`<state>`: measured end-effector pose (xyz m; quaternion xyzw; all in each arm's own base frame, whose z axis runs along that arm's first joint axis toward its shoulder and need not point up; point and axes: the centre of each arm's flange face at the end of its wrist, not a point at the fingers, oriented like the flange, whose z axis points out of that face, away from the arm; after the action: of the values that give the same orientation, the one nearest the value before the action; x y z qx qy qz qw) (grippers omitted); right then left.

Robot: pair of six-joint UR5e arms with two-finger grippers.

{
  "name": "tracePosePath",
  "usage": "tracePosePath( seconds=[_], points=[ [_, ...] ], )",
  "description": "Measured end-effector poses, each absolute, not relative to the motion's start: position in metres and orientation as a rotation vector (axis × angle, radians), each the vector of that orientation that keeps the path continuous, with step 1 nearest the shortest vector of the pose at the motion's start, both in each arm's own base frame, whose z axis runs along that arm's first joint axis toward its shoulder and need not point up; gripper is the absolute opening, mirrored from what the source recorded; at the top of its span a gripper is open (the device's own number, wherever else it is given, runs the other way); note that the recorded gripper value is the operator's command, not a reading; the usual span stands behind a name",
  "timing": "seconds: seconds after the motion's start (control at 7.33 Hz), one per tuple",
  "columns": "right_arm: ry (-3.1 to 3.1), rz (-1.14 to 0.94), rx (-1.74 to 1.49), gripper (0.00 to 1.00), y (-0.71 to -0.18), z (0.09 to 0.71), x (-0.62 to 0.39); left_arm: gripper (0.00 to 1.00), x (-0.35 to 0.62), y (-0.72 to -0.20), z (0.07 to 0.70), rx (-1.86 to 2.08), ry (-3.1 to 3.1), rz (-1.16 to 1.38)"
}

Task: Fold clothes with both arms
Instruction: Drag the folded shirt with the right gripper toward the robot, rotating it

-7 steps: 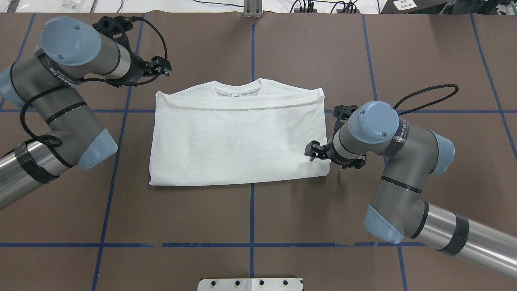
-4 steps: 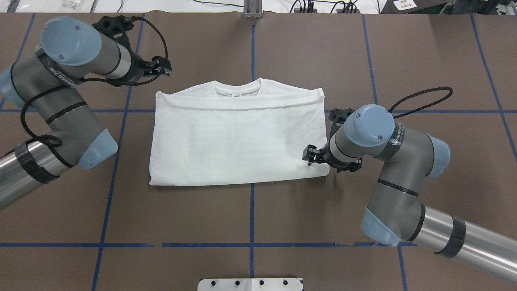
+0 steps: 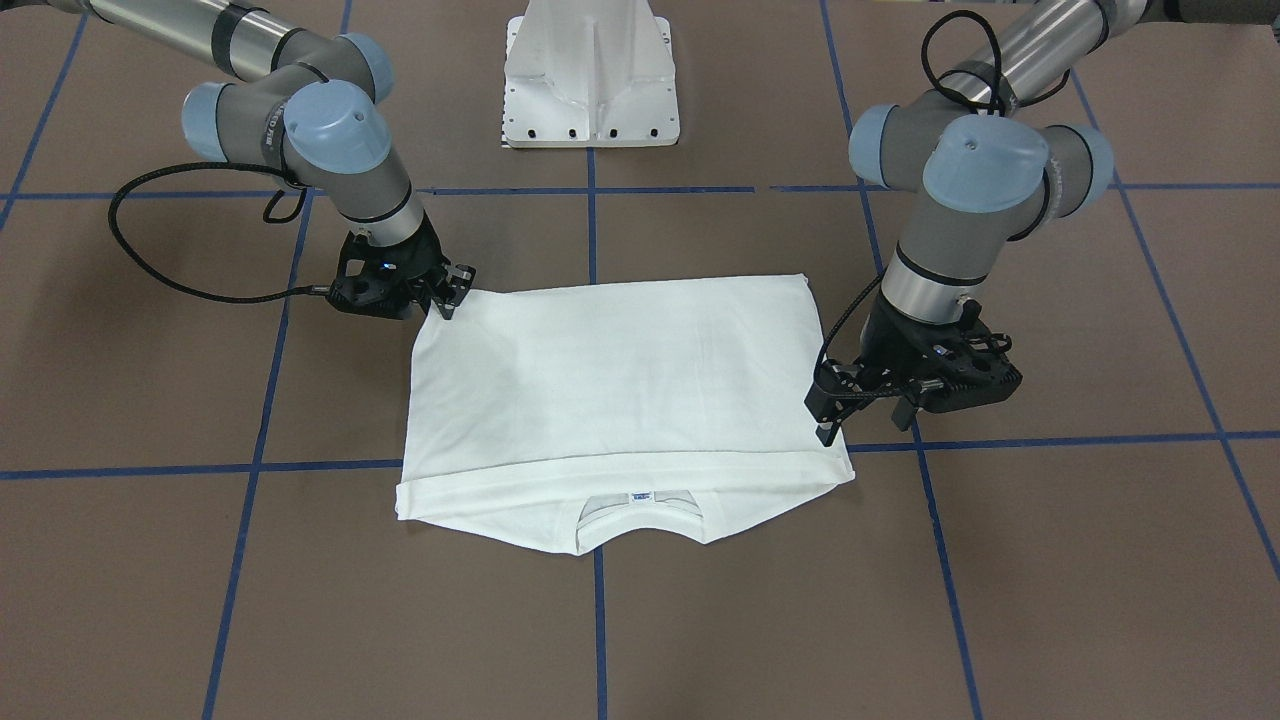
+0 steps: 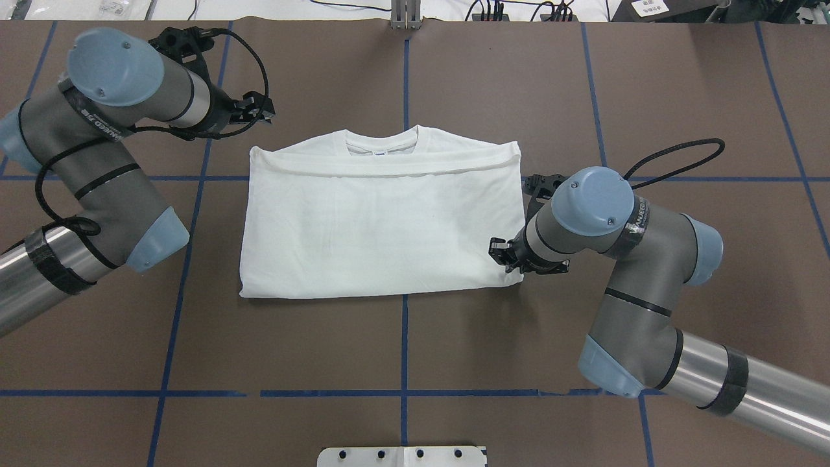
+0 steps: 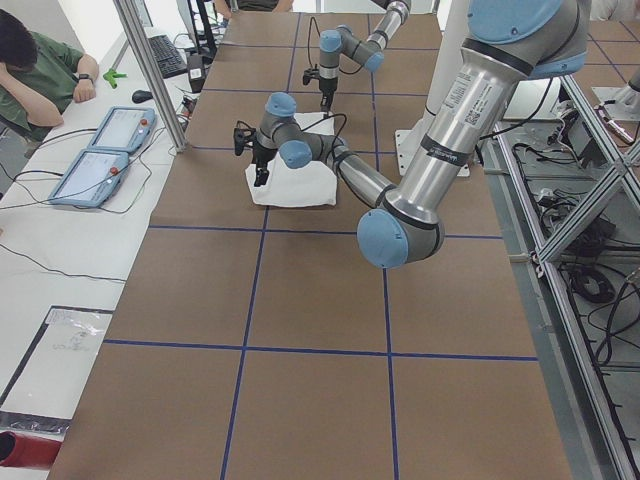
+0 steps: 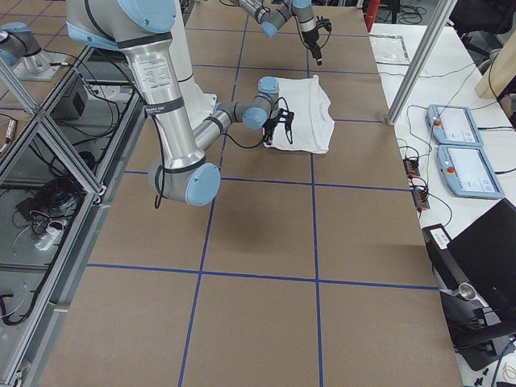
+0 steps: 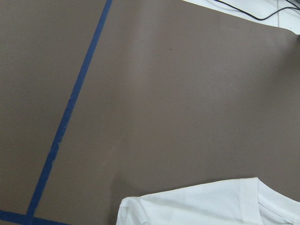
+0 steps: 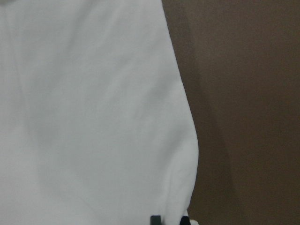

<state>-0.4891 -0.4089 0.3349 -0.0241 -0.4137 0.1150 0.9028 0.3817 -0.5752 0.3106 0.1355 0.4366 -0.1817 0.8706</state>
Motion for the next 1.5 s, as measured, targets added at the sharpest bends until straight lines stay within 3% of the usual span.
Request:
tracePosePath(
  seconds=[0.82, 1.09, 1.5],
  points=[
    [-0.855, 0.264, -0.060, 0.00, -0.388, 0.362, -0.403, 0.99, 0.382, -0.575, 0.313, 0.279, 0.910, -0.383],
    [-0.849, 0.202, -0.130, 0.00, -0.330, 0.373, -0.379, 0.99, 0.382, -0.575, 0.313, 0.278, 0.910, -0.384],
    [-0.803, -0.028, -0.275, 0.00, -0.201, 0.381, -0.369, 0.99, 0.385, -0.573, 0.312, 0.286, 0.910, -0.385]
  ],
)
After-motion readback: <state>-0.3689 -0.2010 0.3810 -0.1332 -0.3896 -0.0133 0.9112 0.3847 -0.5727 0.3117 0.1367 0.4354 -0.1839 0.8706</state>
